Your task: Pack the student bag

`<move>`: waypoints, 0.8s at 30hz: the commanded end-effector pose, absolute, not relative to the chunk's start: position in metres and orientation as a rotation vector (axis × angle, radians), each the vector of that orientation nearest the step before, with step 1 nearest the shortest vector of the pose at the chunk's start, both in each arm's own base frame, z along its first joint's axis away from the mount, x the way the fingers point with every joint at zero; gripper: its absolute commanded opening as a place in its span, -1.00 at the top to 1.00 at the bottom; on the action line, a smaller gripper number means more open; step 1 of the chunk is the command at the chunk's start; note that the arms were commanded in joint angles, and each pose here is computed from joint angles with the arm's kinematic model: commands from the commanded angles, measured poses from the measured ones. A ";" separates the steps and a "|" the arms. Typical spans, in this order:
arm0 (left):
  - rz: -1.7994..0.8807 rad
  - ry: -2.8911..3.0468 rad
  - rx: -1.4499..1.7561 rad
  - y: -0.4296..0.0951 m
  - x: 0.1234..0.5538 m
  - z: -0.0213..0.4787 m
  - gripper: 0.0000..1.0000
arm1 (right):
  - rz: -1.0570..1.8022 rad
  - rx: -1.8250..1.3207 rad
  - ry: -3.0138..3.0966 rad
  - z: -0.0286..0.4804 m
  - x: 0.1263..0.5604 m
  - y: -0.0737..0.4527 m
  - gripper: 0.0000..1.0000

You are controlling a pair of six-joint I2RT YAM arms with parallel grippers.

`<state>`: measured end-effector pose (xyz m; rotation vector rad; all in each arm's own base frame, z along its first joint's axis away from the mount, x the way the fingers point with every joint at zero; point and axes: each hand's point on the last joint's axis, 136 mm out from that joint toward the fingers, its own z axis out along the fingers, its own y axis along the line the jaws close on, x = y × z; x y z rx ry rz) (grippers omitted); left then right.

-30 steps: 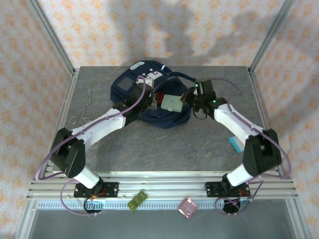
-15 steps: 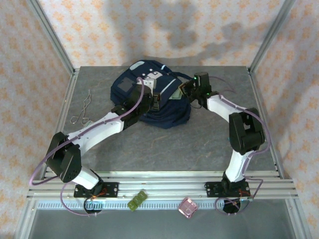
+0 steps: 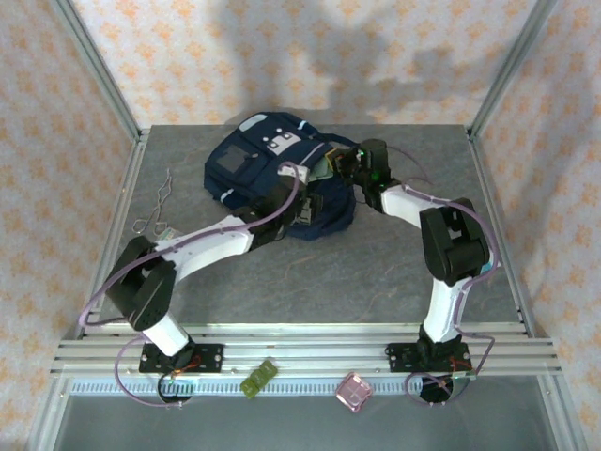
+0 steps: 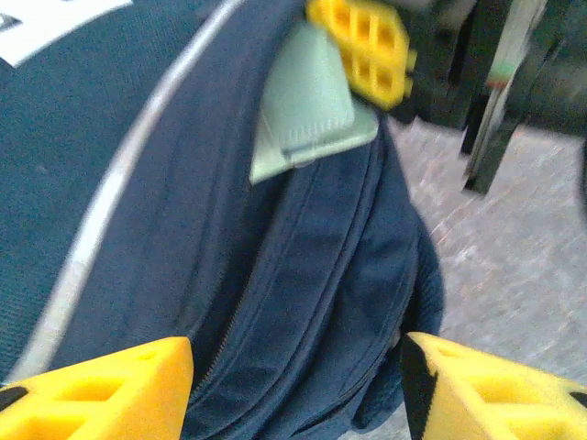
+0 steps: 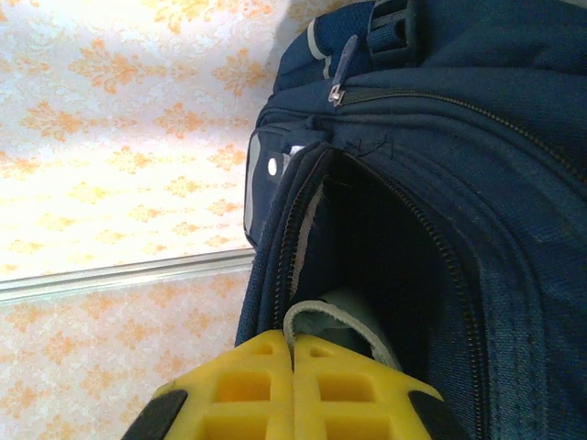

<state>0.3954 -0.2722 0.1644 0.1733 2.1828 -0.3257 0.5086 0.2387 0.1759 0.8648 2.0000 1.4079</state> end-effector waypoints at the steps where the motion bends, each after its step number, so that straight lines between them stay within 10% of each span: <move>1: -0.118 2.180 0.169 -0.258 0.412 0.156 -0.26 | 1.476 0.796 1.983 0.190 0.501 0.254 1.00; 5: 0.080 2.135 0.104 -0.240 0.432 0.154 -0.10 | 1.482 0.796 1.991 0.188 0.499 0.255 1.00; 10: 0.136 2.126 0.092 -0.234 0.443 0.157 0.99 | 1.483 0.793 1.983 0.190 0.495 0.252 1.00; 24: -0.256 2.100 0.156 -0.266 0.426 0.234 1.00 | 1.573 0.847 1.827 0.215 0.484 0.228 1.00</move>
